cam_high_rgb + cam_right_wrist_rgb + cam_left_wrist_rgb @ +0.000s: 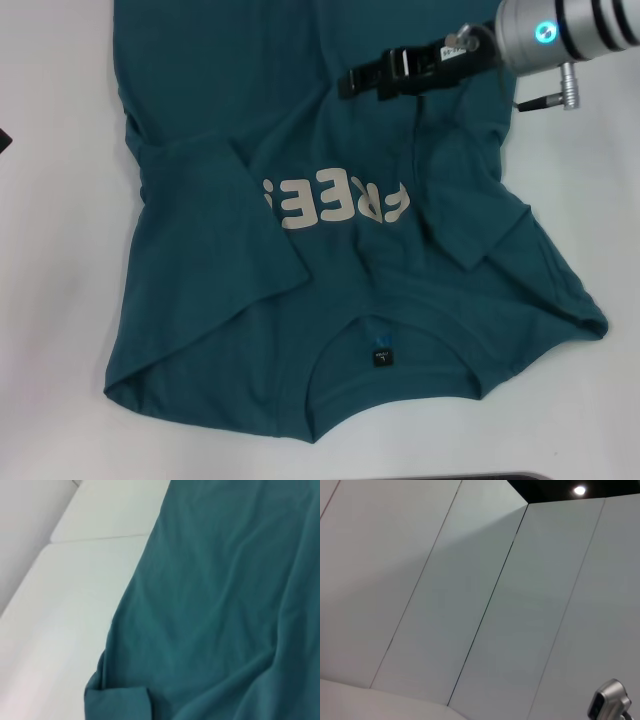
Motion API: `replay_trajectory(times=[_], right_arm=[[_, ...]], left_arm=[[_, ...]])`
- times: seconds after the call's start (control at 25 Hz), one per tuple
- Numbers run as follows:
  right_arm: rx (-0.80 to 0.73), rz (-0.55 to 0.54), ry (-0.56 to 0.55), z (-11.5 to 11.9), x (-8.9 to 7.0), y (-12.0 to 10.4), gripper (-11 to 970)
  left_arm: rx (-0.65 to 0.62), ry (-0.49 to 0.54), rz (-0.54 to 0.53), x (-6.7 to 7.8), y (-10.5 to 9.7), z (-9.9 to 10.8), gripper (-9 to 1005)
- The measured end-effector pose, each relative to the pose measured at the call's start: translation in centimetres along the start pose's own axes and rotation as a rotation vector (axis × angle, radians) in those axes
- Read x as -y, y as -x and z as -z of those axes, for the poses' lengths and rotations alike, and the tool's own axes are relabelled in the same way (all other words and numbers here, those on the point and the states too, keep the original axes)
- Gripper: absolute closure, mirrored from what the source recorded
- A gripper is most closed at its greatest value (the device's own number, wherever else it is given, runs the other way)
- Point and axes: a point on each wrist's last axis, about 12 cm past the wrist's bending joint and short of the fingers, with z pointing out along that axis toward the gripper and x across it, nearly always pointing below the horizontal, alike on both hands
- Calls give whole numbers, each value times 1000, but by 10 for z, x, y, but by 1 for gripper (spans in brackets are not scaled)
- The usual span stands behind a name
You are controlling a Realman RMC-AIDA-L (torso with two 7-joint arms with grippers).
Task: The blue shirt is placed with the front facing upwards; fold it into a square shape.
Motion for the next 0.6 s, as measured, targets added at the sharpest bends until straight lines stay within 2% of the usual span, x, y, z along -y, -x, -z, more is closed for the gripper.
replay_trajectory(times=[0.24,0.36,0.48,0.6], right_arm=[[-103,16,35,27,7,-3,273],[-187,39,46,55,13,-3,273],[-233,56,-2,75,21,-3,273],[-299,60,-65,78,28,-10,276]], left_arm=[[-1,5,-2,-1,1,2,275],[-3,11,-3,-1,1,2,275],[-3,13,-2,-2,1,2,275],[-2,13,-1,-2,0,1,275]])
